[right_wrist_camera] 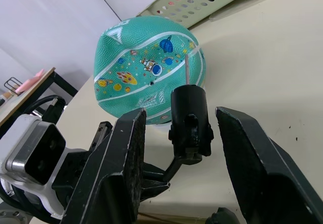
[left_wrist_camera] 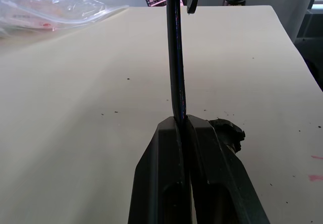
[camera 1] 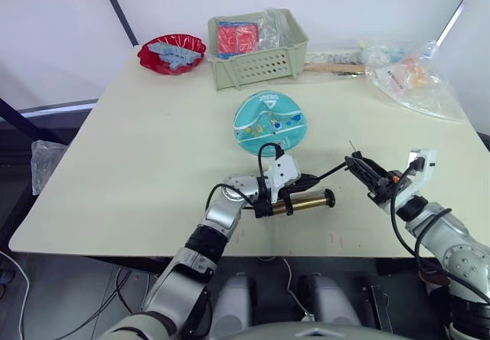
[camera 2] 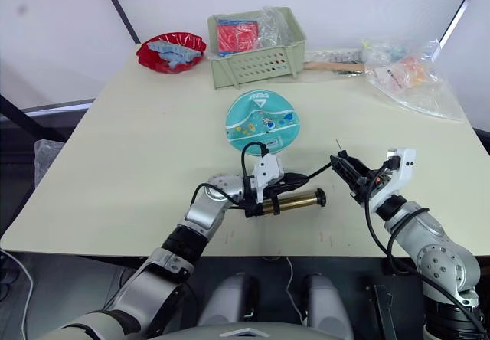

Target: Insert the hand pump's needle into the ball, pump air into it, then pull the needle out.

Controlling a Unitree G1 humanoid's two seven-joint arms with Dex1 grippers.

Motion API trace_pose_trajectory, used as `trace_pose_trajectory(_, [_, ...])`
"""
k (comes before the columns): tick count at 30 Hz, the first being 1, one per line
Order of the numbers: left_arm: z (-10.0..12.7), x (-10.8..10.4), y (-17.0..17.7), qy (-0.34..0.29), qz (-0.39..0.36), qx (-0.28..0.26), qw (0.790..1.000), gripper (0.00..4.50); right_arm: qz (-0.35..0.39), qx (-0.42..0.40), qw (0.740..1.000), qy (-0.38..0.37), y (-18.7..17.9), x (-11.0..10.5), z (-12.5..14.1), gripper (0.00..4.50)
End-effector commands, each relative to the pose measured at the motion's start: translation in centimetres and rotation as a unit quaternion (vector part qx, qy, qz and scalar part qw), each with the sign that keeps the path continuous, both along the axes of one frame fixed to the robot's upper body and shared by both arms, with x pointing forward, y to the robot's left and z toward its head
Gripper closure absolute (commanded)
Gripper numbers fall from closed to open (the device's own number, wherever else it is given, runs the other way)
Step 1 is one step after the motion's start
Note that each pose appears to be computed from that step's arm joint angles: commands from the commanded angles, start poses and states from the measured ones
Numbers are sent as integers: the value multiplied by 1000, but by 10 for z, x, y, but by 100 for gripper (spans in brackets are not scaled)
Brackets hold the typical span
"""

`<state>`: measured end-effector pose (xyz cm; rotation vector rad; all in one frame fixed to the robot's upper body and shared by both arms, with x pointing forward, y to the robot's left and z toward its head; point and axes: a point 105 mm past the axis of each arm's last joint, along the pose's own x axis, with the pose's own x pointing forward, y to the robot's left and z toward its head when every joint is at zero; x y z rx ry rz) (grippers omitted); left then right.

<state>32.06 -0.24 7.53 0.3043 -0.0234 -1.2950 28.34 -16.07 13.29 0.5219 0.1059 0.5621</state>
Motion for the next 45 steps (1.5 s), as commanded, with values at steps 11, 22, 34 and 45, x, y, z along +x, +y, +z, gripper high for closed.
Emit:
trace_pose_trajectory(11, [6, -2, -3, -15, -8, -8, 1000, 450, -2, -9, 1000, -26, 1, 0, 10, 416])
trace_pose_trajectory(22, [14, 1, 2, -7, -6, -29, 1000, 354, 9, -30, 998, -55, 0, -1, 19, 416])
trace_pose_trajectory(34, [39, 0, 29, -53, 11, -48, 997, 3, 47, -180, 971, -148, 6, -6, 28, 416])
trace_pose_trajectory(45, [82, 11, 78, -112, 90, -44, 989, 3, 75, -257, 937, -226, 6, -16, 37, 416])
